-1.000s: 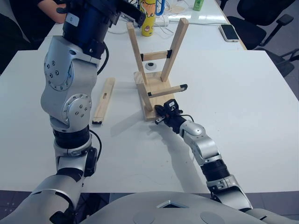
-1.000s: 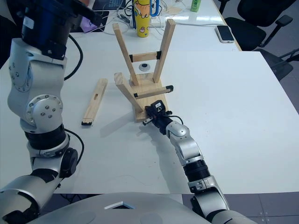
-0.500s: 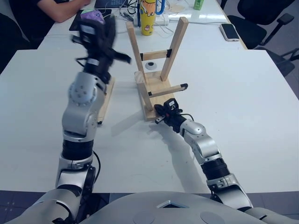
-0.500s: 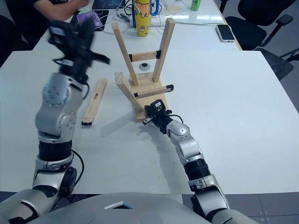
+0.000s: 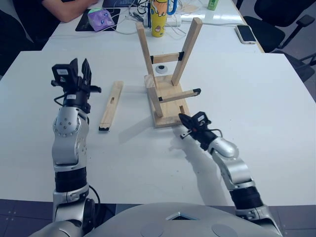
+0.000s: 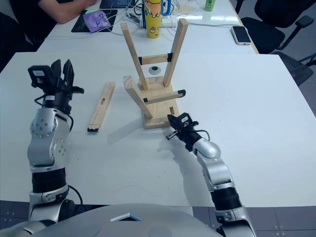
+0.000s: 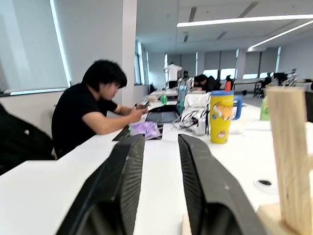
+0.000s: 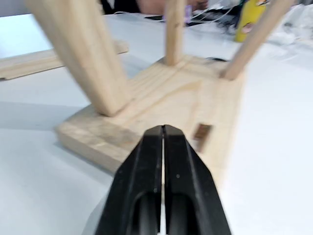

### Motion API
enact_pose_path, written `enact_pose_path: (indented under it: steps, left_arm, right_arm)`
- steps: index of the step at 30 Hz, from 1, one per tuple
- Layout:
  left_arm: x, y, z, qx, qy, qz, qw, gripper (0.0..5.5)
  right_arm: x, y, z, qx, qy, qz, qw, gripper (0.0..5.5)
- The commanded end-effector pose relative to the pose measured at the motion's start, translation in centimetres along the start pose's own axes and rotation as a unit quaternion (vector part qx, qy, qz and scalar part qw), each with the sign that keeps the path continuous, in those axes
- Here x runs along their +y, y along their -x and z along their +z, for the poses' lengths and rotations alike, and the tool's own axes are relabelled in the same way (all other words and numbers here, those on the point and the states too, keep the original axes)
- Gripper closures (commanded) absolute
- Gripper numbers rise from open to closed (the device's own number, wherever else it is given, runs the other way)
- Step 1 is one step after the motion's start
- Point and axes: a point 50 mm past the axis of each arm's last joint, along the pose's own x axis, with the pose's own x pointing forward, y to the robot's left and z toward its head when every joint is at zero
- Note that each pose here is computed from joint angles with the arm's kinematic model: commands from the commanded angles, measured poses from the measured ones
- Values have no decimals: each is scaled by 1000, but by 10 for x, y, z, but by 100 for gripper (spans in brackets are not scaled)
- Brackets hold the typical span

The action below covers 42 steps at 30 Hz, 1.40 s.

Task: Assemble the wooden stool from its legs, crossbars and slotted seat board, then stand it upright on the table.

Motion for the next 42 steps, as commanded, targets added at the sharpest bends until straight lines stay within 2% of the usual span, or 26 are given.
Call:
enact_pose_path:
  steps: [1,5,9,14,24,34,42]
  left_arm:
    - [0,13,-22,50,8,-5,999,346]
    - [-6,19,-39,107,-2,-32,994,274]
    - [-5,21,-49,146,-12,-43,988,274]
    - [2,23,-58,178,-10,-41,983,274]
    - [2,24,-74,239,-18,-94,966,274]
    - [1,24,-83,280,0,-112,953,271]
    - [-6,24,-88,302,30,-127,944,271]
  right_arm:
    - [-30,11,-6,24,19,-82,996,550]
    - [-28,8,-32,100,11,-78,992,550]
    - [-10,3,-41,124,5,-33,992,550]
    - [7,-4,-35,111,7,17,994,550]
    - [25,-18,-25,93,6,32,995,550]
    - [4,-9,-27,92,-35,-5,995,426]
    - [3,-8,-32,97,-49,-17,994,294]
